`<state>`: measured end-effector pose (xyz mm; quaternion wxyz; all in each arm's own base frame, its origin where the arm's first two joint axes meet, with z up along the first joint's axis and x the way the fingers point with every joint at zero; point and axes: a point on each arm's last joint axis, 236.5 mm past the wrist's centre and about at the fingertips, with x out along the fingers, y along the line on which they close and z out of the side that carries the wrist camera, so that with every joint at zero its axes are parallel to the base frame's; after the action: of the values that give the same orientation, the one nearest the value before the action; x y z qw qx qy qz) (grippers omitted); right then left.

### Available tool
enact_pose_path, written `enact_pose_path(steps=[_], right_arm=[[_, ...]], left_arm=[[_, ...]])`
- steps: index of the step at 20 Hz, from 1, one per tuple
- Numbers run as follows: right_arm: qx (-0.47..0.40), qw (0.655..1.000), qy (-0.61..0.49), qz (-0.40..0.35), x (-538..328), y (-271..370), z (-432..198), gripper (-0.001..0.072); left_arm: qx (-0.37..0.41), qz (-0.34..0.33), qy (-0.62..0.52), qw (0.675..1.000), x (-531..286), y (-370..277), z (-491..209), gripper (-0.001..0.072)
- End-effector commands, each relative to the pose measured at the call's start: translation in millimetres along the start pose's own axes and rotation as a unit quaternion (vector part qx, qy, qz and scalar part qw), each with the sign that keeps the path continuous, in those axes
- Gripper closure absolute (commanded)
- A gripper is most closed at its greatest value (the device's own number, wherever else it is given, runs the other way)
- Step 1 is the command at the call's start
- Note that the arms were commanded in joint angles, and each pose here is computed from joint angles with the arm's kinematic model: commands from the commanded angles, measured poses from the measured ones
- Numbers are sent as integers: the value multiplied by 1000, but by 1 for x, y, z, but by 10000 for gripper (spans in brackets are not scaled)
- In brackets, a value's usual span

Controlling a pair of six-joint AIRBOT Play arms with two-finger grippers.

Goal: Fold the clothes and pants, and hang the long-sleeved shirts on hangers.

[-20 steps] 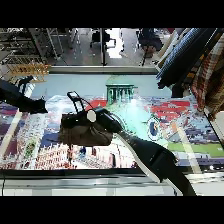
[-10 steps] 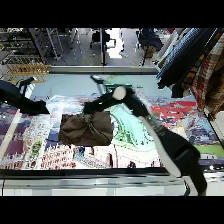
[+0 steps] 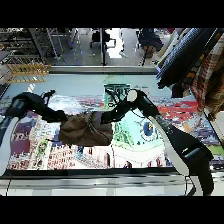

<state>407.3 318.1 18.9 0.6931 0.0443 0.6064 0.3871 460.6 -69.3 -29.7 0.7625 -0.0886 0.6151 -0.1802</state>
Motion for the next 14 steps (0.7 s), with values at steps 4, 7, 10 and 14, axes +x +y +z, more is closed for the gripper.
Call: enact_pose_path(steps=[4, 7, 10, 14], right_arm=[[-31, 999, -23, -6, -36, 12, 0, 133], [-59, 996, -53, -40, -70, 17, 4, 133], [-70, 992, -74, -70, -96, 13, 6, 135], [-67, 991, -87, -82, -107, 6, 9, 145]], left_arm=[[153, 29, -81, 985, 25, -17, 45, 218], [305, 31, -69, 949, 27, -32, 40, 209], [445, 20, -46, 894, 19, -48, 27, 210], [594, -7, -16, 804, 16, -72, 5, 213]])
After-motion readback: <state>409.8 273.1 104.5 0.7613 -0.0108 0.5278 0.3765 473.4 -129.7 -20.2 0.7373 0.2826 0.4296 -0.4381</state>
